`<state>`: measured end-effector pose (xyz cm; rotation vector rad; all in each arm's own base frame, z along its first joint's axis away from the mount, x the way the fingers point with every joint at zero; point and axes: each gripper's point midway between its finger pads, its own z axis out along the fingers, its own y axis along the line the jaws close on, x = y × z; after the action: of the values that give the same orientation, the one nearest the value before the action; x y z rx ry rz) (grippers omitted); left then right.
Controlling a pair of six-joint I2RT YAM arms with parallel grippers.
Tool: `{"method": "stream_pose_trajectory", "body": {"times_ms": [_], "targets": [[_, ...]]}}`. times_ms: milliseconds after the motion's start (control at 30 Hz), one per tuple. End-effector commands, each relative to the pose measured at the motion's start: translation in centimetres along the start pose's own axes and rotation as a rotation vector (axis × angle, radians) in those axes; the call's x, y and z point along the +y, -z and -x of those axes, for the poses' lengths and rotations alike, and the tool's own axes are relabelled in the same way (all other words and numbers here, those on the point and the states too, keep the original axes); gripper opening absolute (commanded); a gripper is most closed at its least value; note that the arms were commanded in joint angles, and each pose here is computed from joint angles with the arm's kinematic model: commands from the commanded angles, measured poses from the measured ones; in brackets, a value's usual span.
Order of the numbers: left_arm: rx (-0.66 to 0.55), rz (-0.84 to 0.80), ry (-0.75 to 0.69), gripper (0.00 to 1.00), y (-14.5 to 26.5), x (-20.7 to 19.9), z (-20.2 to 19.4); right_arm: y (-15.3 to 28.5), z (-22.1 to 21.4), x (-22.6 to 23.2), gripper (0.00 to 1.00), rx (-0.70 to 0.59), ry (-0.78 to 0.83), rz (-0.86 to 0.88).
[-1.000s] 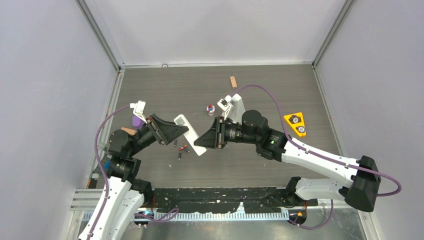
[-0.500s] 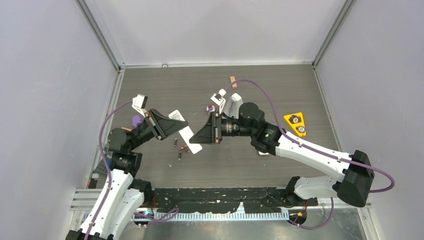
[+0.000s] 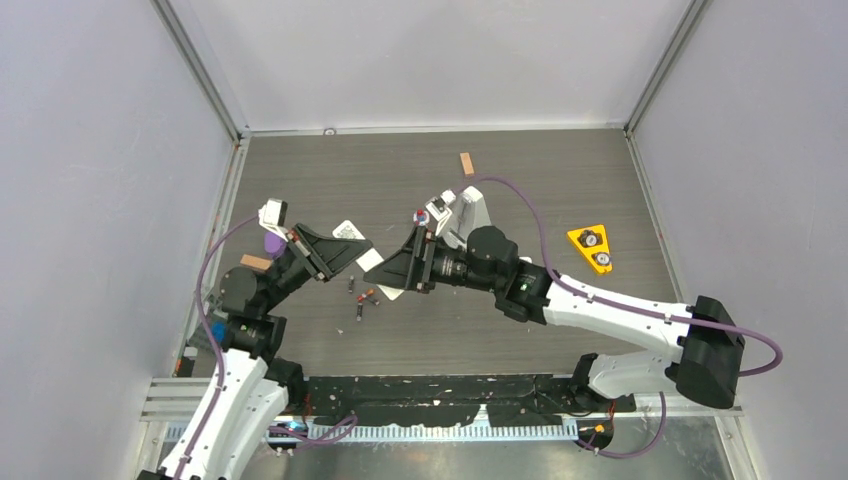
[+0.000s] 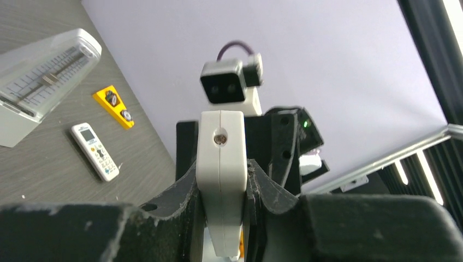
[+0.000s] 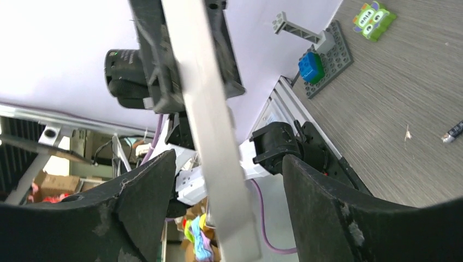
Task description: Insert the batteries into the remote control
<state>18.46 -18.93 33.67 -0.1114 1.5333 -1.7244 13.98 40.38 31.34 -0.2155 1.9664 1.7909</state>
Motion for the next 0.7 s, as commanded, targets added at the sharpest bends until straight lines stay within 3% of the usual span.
{"method": "stream_pose_trajectory", "body": {"times_ms": [0, 233, 433, 667], "targets": [[-0.165, 0.005, 0.036, 0.0, 0.3, -0.2, 2.3, 0.1, 2.2, 1.2, 0.76, -0.203, -0.088, 0.023], [-0.236, 0.006, 0.162, 0.0, 0.7, 0.7, 2.9, 0.8, 3.3, 0.0, 0.67, -0.359, -0.164, 0.04], [-0.261, 0.005, 0.213, 0.0, 1.1, 0.8, 3.0, 0.6, 4.0, 0.6, 0.65, -0.394, -0.165, 0.058], [-0.284, 0.023, 0.279, 0.0, 1.6, 1.1, 3.0, -0.5, 3.9, 0.6, 0.52, -0.398, -0.2, 0.054]]}}
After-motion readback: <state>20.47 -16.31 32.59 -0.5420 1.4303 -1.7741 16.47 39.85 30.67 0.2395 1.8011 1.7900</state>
